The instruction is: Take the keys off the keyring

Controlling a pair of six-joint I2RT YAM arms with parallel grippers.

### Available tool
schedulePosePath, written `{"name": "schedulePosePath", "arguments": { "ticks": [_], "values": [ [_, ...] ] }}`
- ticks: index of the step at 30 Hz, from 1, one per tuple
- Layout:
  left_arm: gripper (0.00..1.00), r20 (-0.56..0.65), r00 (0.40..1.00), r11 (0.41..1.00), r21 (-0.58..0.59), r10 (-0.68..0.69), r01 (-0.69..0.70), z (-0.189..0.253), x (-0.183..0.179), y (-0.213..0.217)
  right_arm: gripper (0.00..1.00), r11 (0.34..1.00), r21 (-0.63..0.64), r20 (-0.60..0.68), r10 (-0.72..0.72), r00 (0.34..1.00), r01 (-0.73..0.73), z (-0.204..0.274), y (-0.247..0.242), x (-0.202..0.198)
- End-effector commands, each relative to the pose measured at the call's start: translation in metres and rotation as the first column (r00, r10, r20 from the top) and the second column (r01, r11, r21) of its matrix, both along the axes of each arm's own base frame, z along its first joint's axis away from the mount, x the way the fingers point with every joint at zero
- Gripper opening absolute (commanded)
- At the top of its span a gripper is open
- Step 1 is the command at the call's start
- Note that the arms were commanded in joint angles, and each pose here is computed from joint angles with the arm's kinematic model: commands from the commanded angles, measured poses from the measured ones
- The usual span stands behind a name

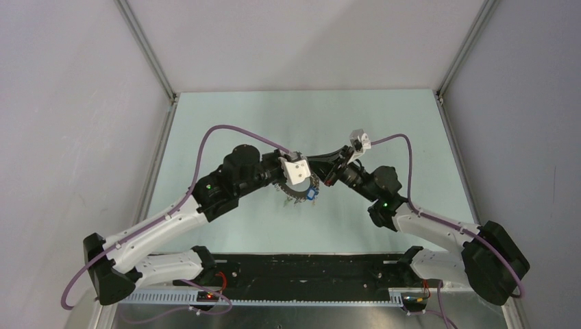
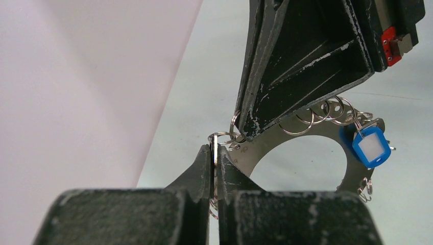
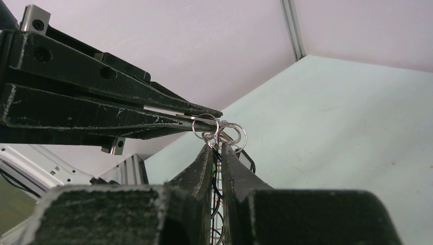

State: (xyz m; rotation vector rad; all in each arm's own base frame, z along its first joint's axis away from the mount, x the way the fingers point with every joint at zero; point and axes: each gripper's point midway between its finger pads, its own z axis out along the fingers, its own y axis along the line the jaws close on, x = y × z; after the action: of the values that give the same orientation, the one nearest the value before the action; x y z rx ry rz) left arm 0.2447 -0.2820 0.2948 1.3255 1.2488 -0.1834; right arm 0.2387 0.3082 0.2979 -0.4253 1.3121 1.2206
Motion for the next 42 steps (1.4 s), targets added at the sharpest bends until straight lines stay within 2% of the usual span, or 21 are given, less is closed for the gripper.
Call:
{"name": "schedulePosePath", "arguments": {
  "ticks": [1, 5, 6, 7, 8, 10, 14, 15, 16, 17, 20, 26, 31, 42],
  "values": [
    [0.0, -0.032, 0.998, 0.997, 0.044, -0.055, 0.056, -0.015, -0.009, -0.012, 0.0, 0.945, 0.324, 0.203, -0.035, 0.979, -0.033, 0.1, -0.027, -0.021],
    [0.0, -0.02, 0.999, 0.998, 0.05, -0.045, 0.046, -0.015, -0.007, -0.01, 0.0, 0.927, 0.375, 0.214, -0.089, 0.973, 0.003, 0.113, -0.044, -0.017],
    [0.0, -0.02, 0.999, 0.998, 0.047, -0.046, 0.046, -0.014, -0.008, -0.01, 0.03, 0.928, 0.372, 0.216, -0.092, 0.972, 0.005, 0.113, -0.044, -0.017],
    [0.0, -0.02, 0.999, 0.998, 0.047, -0.043, 0.044, -0.013, -0.007, -0.009, 0.12, 0.934, 0.357, 0.219, -0.083, 0.972, -0.001, 0.111, -0.044, -0.017],
    [0.0, -0.017, 0.999, 0.998, 0.042, -0.043, 0.044, -0.011, -0.008, -0.009, 0.31, 0.942, 0.336, 0.236, -0.077, 0.969, -0.007, 0.109, -0.042, -0.019],
    [0.0, -0.008, 0.999, 0.999, 0.034, -0.036, 0.036, -0.007, -0.008, -0.007, 0.48, 0.968, 0.249, 0.257, -0.055, 0.965, -0.011, 0.098, -0.038, -0.021],
    [0.0, 0.01, 1.0, 0.999, 0.023, -0.029, 0.029, 0.0, -0.009, -0.003, 0.55, 0.999, -0.012, 0.276, -0.041, 0.96, 0.046, 0.056, -0.035, -0.019],
    [0.0, 0.013, 0.999, 0.999, 0.019, -0.032, 0.031, 0.002, -0.01, -0.002, 0.56, 0.996, -0.053, 0.334, -0.049, 0.941, 0.071, 0.058, -0.039, -0.022],
    [0.0, 0.015, 0.999, 0.999, 0.015, -0.035, 0.035, 0.003, -0.011, -0.002, 0.54, 0.99, -0.126, 0.322, -0.023, 0.946, 0.067, 0.043, -0.037, -0.022],
    [0.0, 0.018, 0.999, 0.999, 0.009, -0.04, 0.04, 0.006, -0.012, -0.002, 0.51, 0.982, -0.164, 0.383, -0.025, 0.923, 0.095, 0.046, -0.041, -0.023],
    [0.0, 0.021, 0.998, 0.999, 0.002, -0.051, 0.051, 0.008, -0.015, -0.001, 0.42, 0.945, -0.313, 0.408, 0.047, 0.912, 0.091, 0.027, -0.04, -0.026],
    [0.0, 0.032, 0.997, 0.998, 0.001, -0.07, 0.07, 0.01, -0.018, -0.002, 0.38, 0.872, -0.477, 0.479, 0.153, 0.864, 0.11, 0.009, -0.034, -0.02],
    [0.0, 0.031, 0.997, 0.997, 0.003, -0.075, 0.075, 0.008, -0.019, -0.002, 0.38, 0.836, -0.539, 0.487, 0.208, 0.848, 0.104, 0.0, -0.021, -0.013],
    [0.0, 0.032, 0.995, 0.996, -0.006, -0.094, 0.094, 0.011, -0.023, -0.003, 0.37, 0.834, -0.551, 0.502, 0.288, 0.815, 0.045, 0.005, 0.013, -0.015]
  ]
}}
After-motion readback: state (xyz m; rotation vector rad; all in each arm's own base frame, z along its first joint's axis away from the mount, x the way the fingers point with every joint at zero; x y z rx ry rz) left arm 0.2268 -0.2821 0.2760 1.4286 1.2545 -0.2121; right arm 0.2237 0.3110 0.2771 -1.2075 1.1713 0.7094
